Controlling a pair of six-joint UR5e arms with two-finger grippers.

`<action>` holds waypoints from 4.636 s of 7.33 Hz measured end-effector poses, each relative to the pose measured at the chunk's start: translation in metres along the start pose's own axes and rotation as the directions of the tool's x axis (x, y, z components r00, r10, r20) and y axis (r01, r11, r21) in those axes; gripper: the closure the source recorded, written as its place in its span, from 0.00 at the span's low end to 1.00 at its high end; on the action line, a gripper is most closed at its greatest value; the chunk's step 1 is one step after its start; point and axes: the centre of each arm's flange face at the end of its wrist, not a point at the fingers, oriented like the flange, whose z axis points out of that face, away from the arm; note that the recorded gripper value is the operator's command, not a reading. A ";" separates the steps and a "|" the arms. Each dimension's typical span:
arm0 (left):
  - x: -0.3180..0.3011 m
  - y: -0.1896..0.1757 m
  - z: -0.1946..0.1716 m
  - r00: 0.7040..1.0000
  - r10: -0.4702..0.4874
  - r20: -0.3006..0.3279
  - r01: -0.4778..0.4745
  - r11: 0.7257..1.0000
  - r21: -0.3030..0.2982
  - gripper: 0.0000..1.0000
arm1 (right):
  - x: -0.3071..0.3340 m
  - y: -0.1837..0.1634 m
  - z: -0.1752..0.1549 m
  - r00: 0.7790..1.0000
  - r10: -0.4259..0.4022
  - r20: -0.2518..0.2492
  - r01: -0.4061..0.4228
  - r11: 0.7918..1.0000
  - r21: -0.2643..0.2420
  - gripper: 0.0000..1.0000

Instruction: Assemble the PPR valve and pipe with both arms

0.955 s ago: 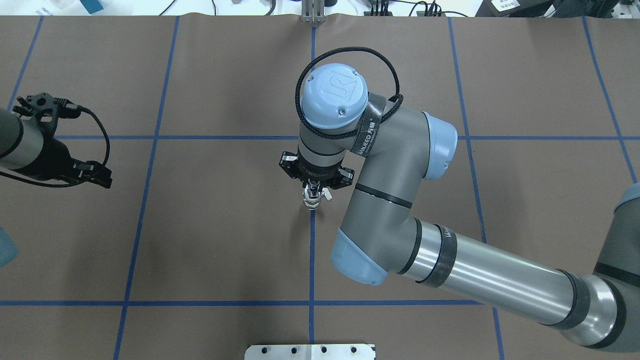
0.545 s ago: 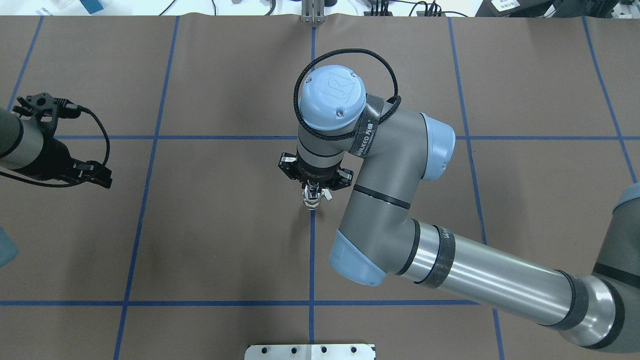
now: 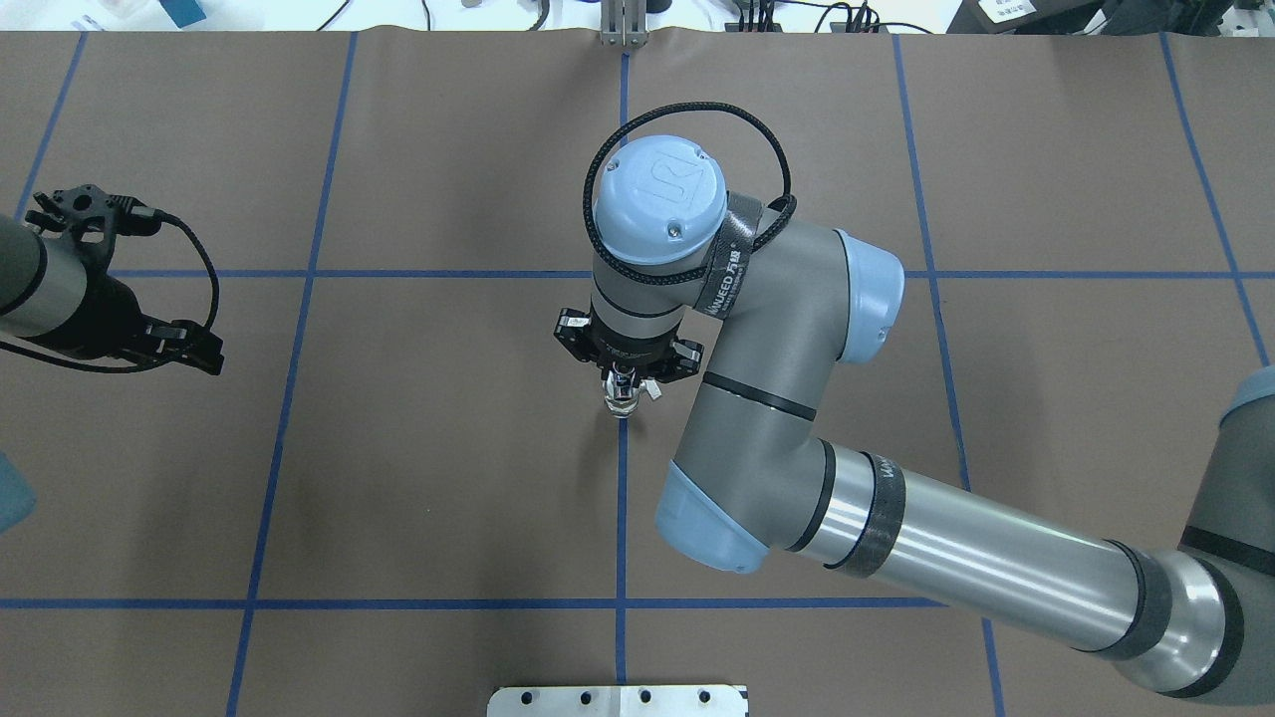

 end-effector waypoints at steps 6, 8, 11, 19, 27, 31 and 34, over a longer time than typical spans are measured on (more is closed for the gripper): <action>0.001 0.000 -0.001 1.000 -0.001 -0.001 0.001 1.000 0.001 0.22 | 0.000 -0.002 0.006 1.000 -0.005 -0.009 0.005 1.000 -0.001 0.78; 0.001 0.000 -0.001 1.000 -0.001 -0.002 0.001 1.000 0.002 0.22 | 0.001 -0.002 0.006 1.000 -0.008 -0.009 0.008 1.000 -0.001 0.51; 0.002 0.000 -0.002 1.000 -0.002 -0.003 0.002 1.000 0.003 0.21 | 0.001 -0.003 0.008 1.000 -0.008 -0.012 0.008 1.000 -0.002 0.32; -0.009 0.000 -0.014 0.999 -0.021 -0.037 0.020 1.000 -0.017 0.21 | 0.104 -0.002 -0.032 0.999 -0.027 0.039 0.026 0.999 0.030 0.01; -0.249 0.019 -0.064 0.985 0.159 -0.067 -0.160 0.987 -0.010 0.01 | 0.568 -0.162 -0.085 0.947 -0.320 -0.030 0.320 0.947 0.003 0.01; -0.313 0.033 -0.088 0.999 -0.002 -0.041 0.002 1.000 -0.019 0.00 | 0.685 -0.173 -0.098 0.946 -0.324 -0.028 0.324 0.946 0.001 0.01; -0.326 0.026 -0.093 0.998 -0.060 0.008 0.061 0.997 -0.050 0.00 | 0.690 -0.178 -0.097 0.946 -0.324 -0.031 0.324 0.946 0.004 0.01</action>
